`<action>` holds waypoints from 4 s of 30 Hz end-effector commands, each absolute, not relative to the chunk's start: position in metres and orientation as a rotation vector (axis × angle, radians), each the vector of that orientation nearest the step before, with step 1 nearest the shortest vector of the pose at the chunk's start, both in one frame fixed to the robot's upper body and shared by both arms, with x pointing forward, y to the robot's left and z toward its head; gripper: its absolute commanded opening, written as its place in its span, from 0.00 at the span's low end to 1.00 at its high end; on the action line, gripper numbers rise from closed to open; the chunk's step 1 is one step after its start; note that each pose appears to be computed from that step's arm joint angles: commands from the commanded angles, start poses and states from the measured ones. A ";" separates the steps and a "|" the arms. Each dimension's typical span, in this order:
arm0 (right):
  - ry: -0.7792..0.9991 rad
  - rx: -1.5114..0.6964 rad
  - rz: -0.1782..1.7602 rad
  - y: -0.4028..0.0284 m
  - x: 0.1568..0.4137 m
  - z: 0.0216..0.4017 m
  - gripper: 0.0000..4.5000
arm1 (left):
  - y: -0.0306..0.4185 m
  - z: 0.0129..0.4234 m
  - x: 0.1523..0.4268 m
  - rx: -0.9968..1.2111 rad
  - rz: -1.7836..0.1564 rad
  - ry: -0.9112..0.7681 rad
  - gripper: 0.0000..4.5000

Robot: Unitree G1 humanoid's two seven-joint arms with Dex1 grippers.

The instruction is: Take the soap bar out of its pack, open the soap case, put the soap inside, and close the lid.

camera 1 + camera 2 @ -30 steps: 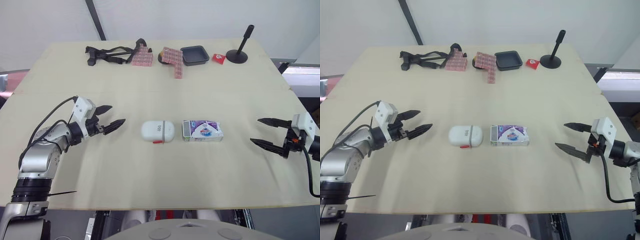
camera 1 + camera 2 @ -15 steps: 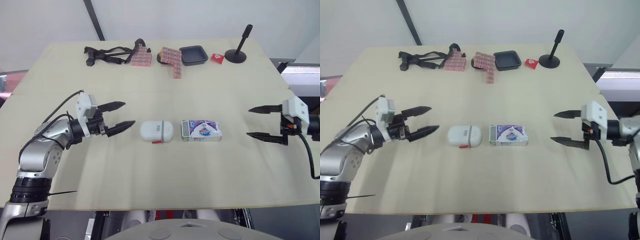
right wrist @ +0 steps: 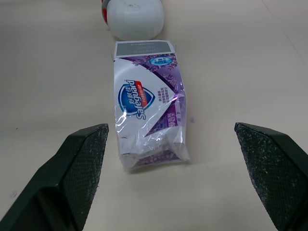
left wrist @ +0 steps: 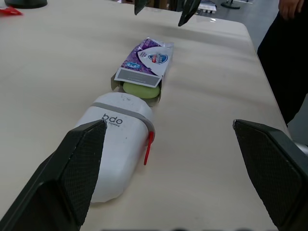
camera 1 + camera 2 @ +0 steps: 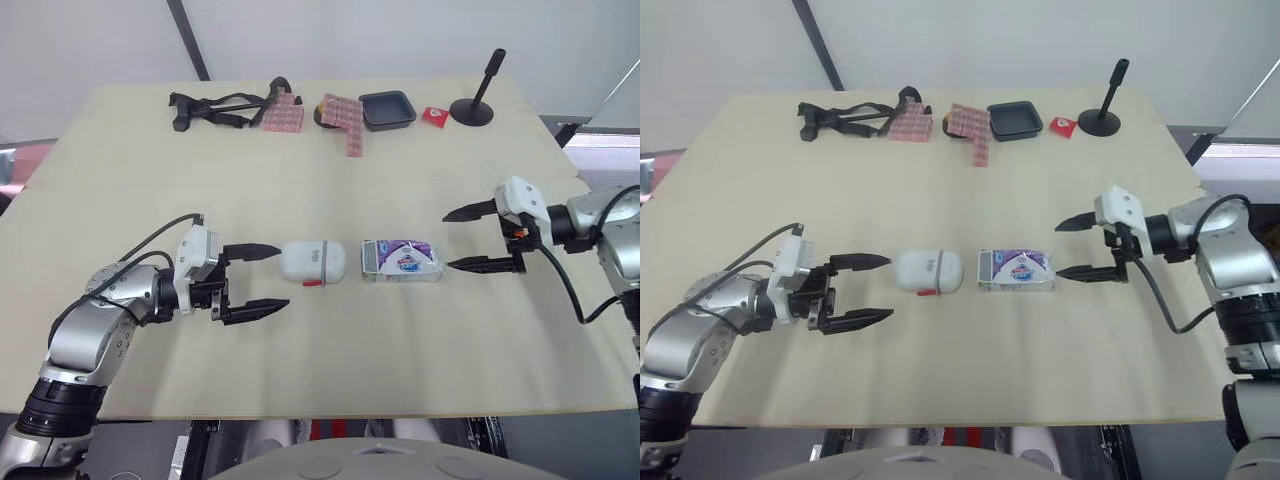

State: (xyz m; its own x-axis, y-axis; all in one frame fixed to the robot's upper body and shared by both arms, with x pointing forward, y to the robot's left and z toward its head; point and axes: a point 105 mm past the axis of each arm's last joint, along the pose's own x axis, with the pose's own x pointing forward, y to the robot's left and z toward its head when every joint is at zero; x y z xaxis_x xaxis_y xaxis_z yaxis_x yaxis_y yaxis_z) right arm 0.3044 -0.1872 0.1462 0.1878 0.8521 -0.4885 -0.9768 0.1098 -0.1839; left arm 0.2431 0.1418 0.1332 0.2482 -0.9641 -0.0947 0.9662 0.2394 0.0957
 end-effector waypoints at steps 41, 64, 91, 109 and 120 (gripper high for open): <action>0.249 -0.559 1.405 -0.168 0.320 0.108 1.00 | 0.131 0.131 0.237 0.144 -1.293 -0.021 0.99; 0.250 -0.560 1.407 -0.165 0.320 0.113 0.83 | 0.129 0.130 0.237 0.138 -1.276 -0.015 1.00; 0.270 -0.647 1.392 -0.171 0.315 0.131 0.38 | 0.135 0.128 0.240 0.135 -1.240 0.004 1.00; 0.398 -0.720 1.298 -0.208 0.303 0.147 0.38 | 0.136 0.127 0.242 0.141 -1.241 0.018 1.00; 0.427 -0.747 1.280 -0.225 0.299 0.146 0.38 | 0.134 0.126 0.242 0.140 -1.248 0.029 1.00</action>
State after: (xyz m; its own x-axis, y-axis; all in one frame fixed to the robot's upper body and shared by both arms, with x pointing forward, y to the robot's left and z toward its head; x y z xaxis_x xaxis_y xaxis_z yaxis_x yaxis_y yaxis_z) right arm 0.2979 -0.2157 0.1300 0.2163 0.7024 -0.6781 -0.9727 0.0952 -0.2116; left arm 0.2418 0.1334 0.1209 0.3198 -0.9427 -0.0956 0.9470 0.3146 0.0649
